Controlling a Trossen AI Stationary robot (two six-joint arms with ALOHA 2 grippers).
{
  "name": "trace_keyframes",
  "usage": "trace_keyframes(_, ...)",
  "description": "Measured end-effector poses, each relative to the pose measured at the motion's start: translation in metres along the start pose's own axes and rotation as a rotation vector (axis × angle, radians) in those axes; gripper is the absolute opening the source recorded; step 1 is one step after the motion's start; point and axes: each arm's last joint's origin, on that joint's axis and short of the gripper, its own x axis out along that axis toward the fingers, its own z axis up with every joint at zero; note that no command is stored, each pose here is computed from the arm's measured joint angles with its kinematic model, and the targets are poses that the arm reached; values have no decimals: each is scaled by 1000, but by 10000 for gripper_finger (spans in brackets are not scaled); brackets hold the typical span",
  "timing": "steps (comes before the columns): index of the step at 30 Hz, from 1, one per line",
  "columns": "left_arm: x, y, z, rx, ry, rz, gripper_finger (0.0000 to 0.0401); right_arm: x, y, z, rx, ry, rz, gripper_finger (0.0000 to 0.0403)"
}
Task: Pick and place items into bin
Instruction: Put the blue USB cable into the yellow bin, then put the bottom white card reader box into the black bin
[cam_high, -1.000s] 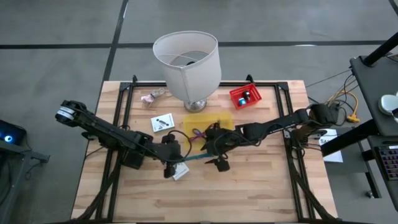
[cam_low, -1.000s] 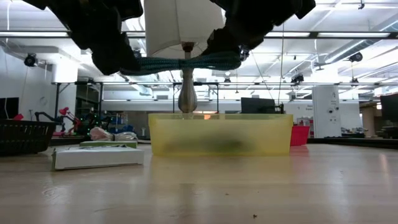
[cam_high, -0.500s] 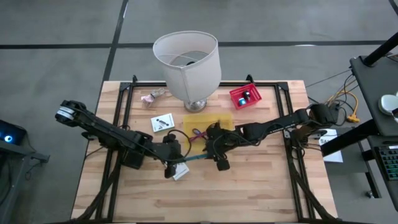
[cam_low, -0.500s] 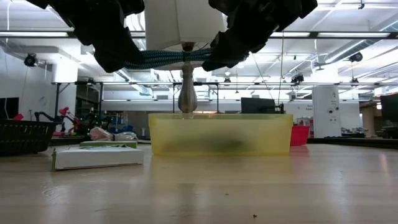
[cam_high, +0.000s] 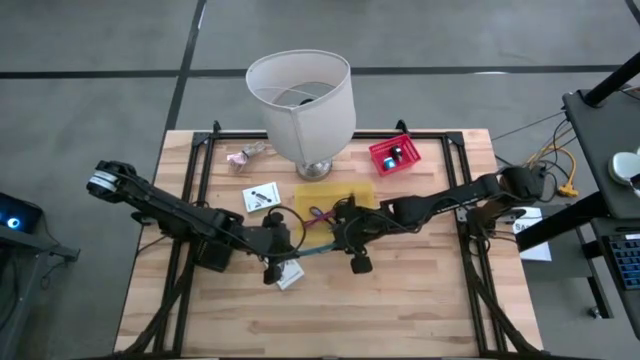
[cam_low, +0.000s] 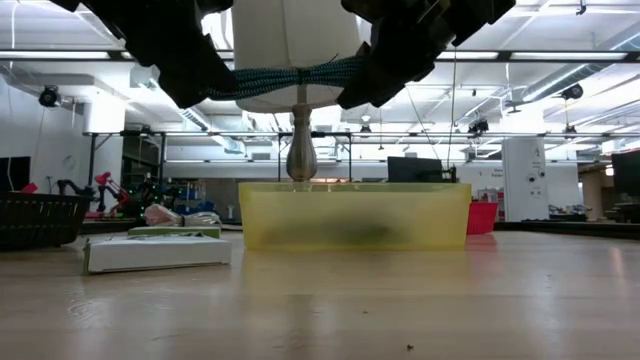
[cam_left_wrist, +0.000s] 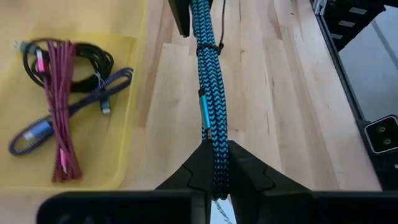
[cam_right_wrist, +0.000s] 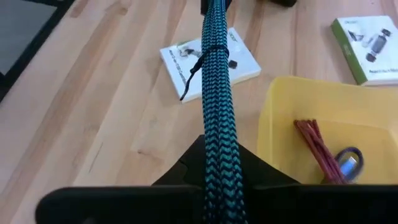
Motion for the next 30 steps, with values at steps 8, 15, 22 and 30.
trace_keyframes(8,-2,0,-1,39,10,-5,113,-12,-16,-12,88,138,-146,15)
trace_keyframes(15,-2,0,0,38,5,0,174,-20,-36,-18,214,177,-357,15)
trace_keyframes(22,-2,0,0,37,4,0,183,-21,-40,-20,235,192,-367,85)
trace_keyframes(30,-2,1,-1,40,15,5,183,-22,-40,-22,277,198,-371,170)
